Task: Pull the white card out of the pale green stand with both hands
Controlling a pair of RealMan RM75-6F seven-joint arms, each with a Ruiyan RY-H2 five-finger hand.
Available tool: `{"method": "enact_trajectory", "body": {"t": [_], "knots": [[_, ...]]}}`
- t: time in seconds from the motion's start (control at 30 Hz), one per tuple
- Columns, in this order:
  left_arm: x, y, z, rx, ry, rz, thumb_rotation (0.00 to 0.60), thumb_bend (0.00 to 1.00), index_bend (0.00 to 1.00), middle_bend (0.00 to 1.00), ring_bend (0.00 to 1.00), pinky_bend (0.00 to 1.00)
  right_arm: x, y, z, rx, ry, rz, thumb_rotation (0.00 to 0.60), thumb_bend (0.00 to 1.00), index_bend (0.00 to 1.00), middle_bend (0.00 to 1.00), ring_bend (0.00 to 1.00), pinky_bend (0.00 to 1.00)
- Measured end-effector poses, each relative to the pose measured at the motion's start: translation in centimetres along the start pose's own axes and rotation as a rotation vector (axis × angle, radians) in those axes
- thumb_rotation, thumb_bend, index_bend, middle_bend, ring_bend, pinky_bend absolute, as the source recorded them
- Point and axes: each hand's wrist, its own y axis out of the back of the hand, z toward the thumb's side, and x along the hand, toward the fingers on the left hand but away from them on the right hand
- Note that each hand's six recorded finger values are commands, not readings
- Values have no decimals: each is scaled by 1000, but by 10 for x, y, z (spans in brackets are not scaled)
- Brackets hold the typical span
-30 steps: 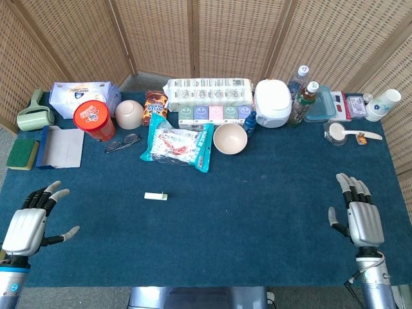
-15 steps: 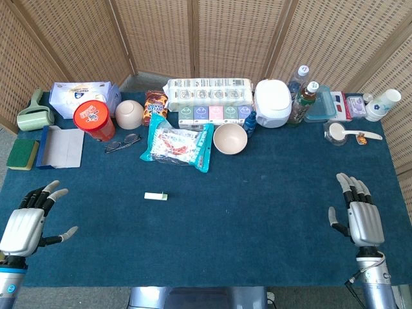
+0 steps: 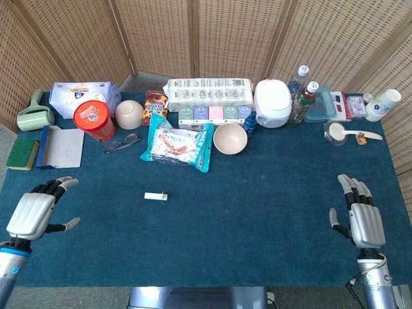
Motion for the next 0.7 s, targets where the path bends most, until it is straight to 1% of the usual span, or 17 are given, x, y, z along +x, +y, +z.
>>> {"method": "enact_trajectory", "body": {"t": [0.03, 0.13, 0.2, 0.23, 0.33, 0.47, 0.63, 0.7], "knots": [[5, 1, 2, 16, -10, 1, 553, 135, 213, 625, 611, 697, 0, 0, 0, 0, -2, -1, 600, 525, 0, 96, 9, 55], [25, 3, 10, 54, -48, -5, 559, 135, 248, 804, 790, 874, 1, 0, -1, 1, -6, 2, 600, 525, 0, 96, 8, 55], [39, 3, 17, 77, -78, -14, 560, 135, 265, 867, 840, 933, 1, 0, -1, 1, -8, 3, 600, 524, 0, 96, 8, 55], [45, 3, 20, 86, -91, -17, 570, 135, 271, 890, 857, 957, 1, 0, -1, 1, -8, 3, 600, 524, 0, 96, 8, 55], [63, 2, 32, 111, -133, -26, 599, 136, 290, 914, 876, 980, 1, 0, -2, 1, -11, 3, 600, 524, 0, 96, 8, 55], [78, 1, 45, 152, -173, -33, 600, 141, 309, 939, 899, 992, 1, 1, -3, 0, -14, 3, 600, 525, 0, 96, 8, 55], [92, -8, 63, 200, -213, -58, 600, 157, 367, 993, 951, 1000, 1, -1, -5, -4, -20, 6, 600, 525, 0, 96, 8, 55], [96, -12, 68, 214, -222, -68, 600, 157, 383, 1000, 971, 1000, 1, -1, -6, -6, -22, 7, 600, 525, 0, 96, 8, 55]]}}
